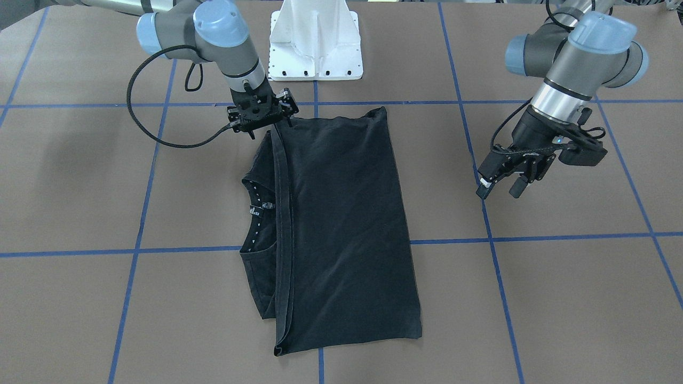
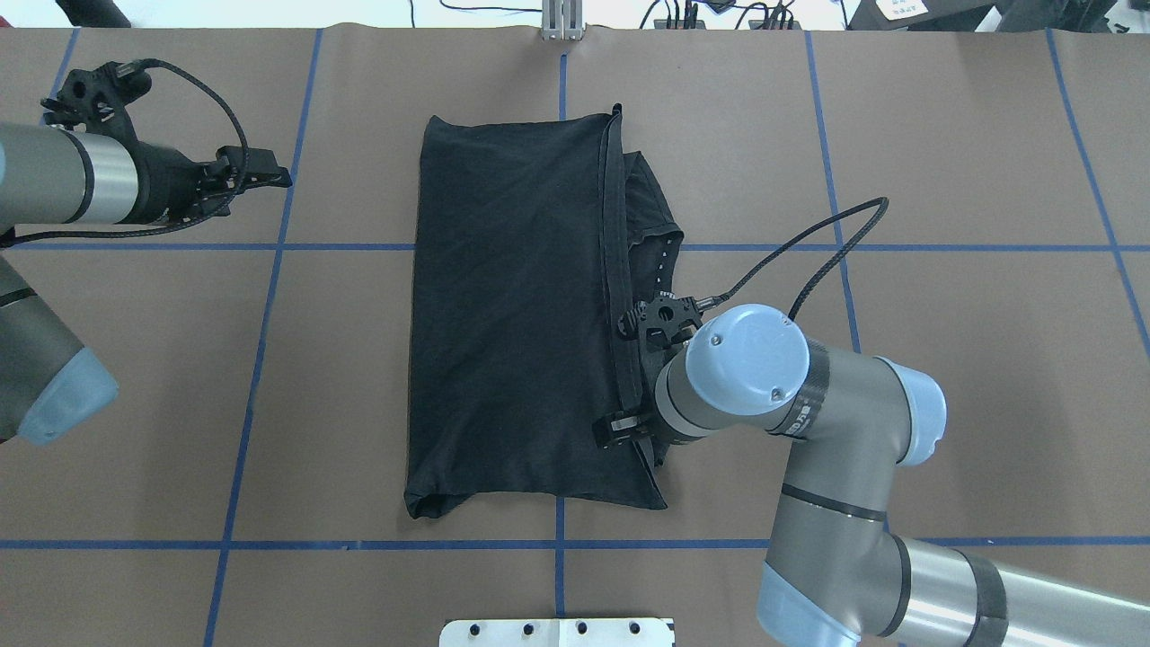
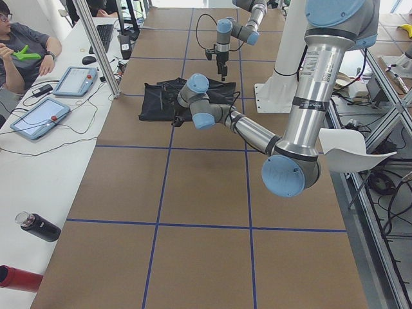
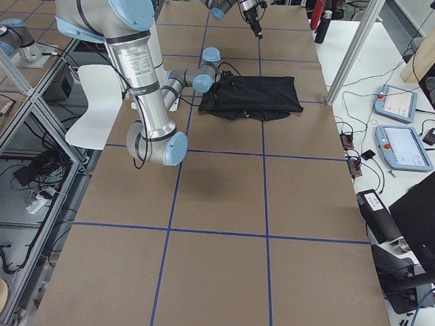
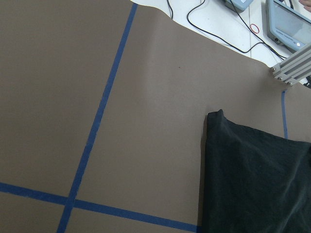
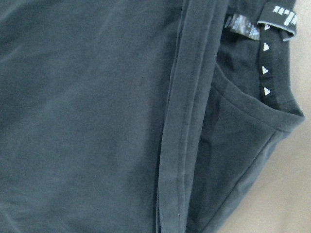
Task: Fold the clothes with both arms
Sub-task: 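Press the right gripper along the folded edge, moving away from the robot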
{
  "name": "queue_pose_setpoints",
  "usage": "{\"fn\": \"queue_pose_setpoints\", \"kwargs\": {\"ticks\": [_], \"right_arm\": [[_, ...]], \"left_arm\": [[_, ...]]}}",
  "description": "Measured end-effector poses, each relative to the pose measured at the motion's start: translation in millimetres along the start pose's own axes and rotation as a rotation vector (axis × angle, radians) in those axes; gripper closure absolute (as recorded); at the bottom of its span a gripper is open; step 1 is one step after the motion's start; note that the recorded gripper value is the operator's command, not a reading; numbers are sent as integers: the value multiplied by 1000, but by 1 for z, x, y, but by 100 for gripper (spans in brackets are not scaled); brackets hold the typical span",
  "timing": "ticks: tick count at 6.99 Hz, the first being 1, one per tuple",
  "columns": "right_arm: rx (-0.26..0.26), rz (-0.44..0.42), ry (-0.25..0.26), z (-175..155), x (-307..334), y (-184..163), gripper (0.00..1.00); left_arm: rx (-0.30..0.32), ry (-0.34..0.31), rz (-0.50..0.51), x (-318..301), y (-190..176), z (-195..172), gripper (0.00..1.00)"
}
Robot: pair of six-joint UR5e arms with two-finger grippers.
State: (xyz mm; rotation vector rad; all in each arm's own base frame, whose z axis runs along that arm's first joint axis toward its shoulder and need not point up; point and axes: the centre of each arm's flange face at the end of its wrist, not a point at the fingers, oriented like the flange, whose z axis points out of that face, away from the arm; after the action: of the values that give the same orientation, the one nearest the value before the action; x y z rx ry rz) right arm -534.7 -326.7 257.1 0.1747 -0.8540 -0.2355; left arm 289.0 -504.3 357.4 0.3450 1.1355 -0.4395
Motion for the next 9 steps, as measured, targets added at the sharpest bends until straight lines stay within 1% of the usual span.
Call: {"fn": "queue_pose_setpoints", "kwargs": {"ticks": [1, 2, 3, 5, 9], "right_arm": [[-2, -26, 52, 5, -8, 10, 0], [-12, -58, 93, 11, -11, 18, 0], [-24, -79, 122, 17, -12, 23, 0], [-45, -97, 152, 24, -13, 30, 0], [-58, -95, 177, 34, -10, 30, 0]], "left_arm": [[-2, 2, 0, 0, 1, -1, 0], [-2, 3, -3, 1, 1, -2, 0], [-2, 3, -4, 0, 1, -2, 0], [-3, 5, -6, 1, 1, -2, 0], [-4, 4, -10, 1, 2, -2, 0]]}}
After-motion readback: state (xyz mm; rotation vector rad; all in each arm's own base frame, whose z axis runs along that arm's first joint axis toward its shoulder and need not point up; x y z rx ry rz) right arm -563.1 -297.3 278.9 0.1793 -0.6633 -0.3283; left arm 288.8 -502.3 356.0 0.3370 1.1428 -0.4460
